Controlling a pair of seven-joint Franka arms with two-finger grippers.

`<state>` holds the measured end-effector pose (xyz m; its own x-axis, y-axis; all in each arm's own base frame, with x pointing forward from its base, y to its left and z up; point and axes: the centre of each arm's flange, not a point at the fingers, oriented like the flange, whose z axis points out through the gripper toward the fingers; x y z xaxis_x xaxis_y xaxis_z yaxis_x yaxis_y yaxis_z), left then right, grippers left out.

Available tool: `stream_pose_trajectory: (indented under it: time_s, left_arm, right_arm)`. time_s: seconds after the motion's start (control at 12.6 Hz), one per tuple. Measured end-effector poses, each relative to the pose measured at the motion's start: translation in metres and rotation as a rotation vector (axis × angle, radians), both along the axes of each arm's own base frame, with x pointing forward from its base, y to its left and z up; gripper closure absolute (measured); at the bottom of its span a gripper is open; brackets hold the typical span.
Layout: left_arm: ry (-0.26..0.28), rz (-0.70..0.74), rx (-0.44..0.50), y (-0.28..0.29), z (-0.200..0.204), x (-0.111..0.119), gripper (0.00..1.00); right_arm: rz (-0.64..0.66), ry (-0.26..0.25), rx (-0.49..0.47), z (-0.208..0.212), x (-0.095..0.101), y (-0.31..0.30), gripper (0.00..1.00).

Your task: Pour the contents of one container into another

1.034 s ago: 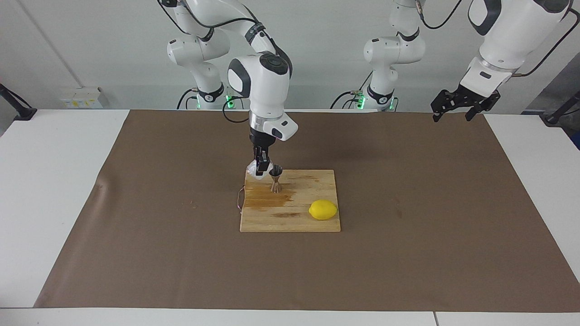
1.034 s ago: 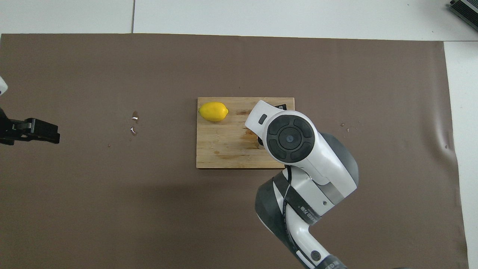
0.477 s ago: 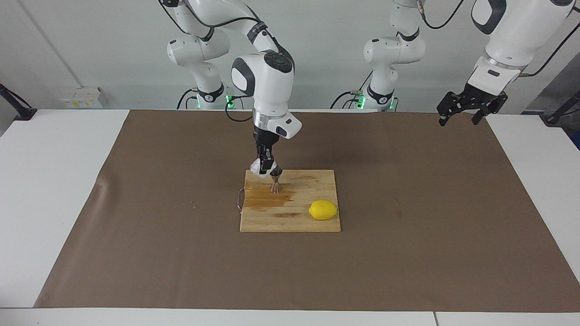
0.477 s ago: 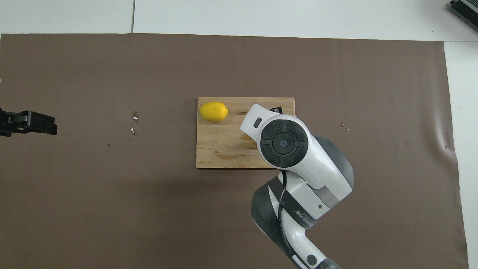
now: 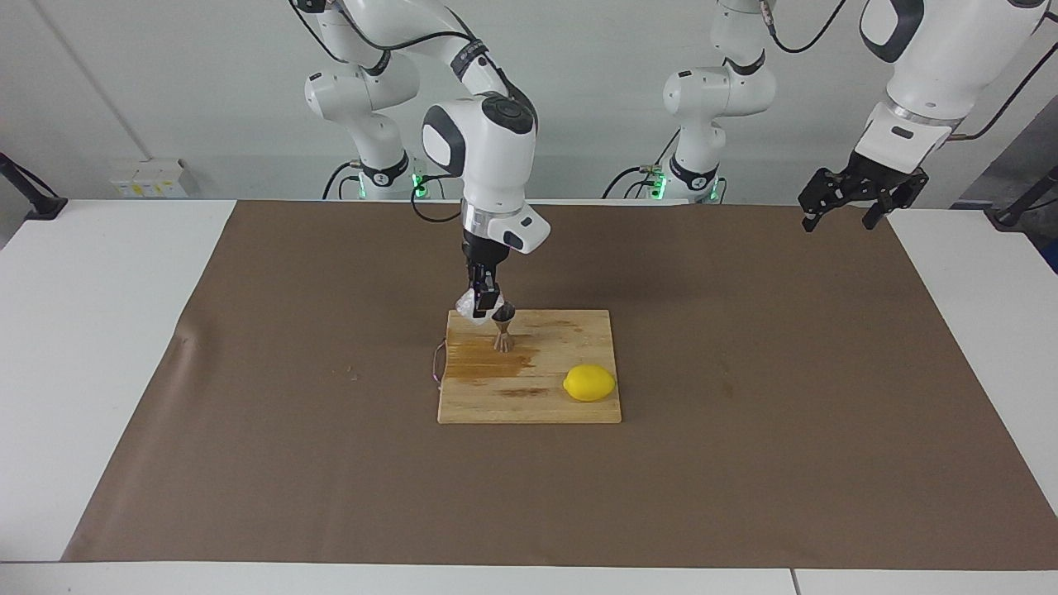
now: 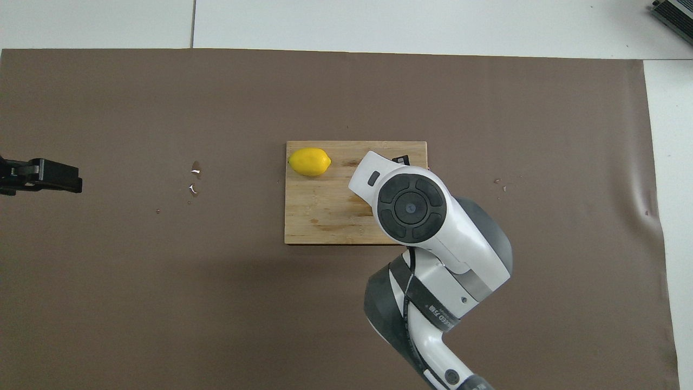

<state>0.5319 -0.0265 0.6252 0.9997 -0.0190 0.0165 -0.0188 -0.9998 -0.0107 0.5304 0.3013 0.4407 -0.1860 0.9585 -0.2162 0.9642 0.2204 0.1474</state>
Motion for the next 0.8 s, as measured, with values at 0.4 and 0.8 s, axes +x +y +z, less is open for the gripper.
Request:
stream_pose_trajectory:
  time_s: [0.4, 0.8]
  left_arm:
    - [-0.025, 0.003, -0.001, 0.002, 0.007, 0.002, 0.0]
    - [-0.033, 0.008, -0.003, 0.004, 0.008, 0.003, 0.0]
  right_arm:
    - [-0.016, 0.001, 0.0, 0.0, 0.004, -0.008, 0.51]
    - [-0.043, 0.013, 0.025, 0.0, 0.007, -0.013, 0.51]
